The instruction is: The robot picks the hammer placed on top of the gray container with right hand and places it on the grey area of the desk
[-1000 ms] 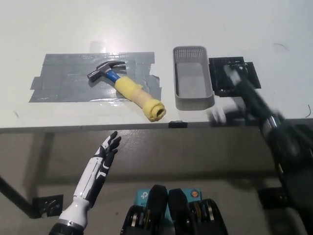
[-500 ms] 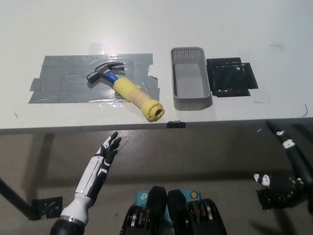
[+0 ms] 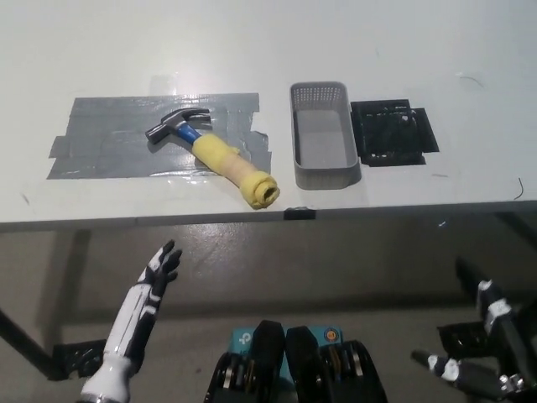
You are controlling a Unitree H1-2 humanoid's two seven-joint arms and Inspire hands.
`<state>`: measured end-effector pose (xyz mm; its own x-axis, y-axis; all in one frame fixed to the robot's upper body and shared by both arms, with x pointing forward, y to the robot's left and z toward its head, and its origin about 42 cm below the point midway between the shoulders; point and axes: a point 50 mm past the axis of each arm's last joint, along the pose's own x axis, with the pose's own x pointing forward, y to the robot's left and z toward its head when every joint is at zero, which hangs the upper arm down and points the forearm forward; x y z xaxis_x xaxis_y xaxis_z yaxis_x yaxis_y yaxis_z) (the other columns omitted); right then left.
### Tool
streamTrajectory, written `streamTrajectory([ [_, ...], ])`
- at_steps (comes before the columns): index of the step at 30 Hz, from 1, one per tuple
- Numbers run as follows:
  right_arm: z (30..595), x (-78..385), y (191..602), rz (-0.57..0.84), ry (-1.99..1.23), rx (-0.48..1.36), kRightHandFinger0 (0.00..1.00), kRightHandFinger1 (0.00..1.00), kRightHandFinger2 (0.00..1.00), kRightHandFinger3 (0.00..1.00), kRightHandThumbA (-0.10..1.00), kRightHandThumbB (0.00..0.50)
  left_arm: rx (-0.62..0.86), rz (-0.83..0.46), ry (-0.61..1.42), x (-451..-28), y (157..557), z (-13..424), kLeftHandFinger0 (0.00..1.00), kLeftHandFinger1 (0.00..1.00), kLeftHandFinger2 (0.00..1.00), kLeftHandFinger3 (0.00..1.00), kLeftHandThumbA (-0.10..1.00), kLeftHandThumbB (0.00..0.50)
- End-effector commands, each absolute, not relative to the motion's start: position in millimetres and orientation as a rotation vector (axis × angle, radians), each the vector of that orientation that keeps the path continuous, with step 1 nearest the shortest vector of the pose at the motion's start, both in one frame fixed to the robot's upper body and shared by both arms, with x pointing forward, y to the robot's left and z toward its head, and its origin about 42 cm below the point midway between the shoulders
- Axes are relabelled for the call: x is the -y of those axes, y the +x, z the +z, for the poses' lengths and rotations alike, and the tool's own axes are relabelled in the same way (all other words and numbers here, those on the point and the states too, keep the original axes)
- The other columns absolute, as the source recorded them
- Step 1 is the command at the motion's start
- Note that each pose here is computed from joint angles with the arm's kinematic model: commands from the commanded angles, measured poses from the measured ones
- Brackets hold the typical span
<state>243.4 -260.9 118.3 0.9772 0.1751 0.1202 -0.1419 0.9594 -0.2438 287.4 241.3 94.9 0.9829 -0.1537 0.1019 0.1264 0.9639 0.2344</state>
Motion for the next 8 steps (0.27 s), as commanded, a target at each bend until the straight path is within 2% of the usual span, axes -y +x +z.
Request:
streamTrajectory([
  [1, 112.7, 257.1, 245.9, 0.166, -0.181, 0.216, 1.0, 1.0, 1.0, 1.0, 0.98, 0.369, 0.192, -0.112, 0.221, -251.8, 282.8, 110.1, 1.0, 1.0, 1.0, 1.0, 1.0, 0.278],
  [3, 105.2, 256.4, 244.5, 0.17, -0.174, 0.202, 1.0, 1.0, 1.0, 1.0, 0.97, 0.374, 0.198, -0.106, 0.218, -254.7, 279.8, 110.0, 1.0, 1.0, 1.0, 1.0, 1.0, 0.269],
  [8, 99.8, 253.8, 242.6, 0.176, -0.156, 0.197, 1.0, 1.0, 1.0, 1.0, 0.95, 0.345, 0.193, -0.103, 0.215, -258.3, 277.2, 110.3, 1.0, 1.0, 1.0, 1.0, 1.0, 0.272],
])
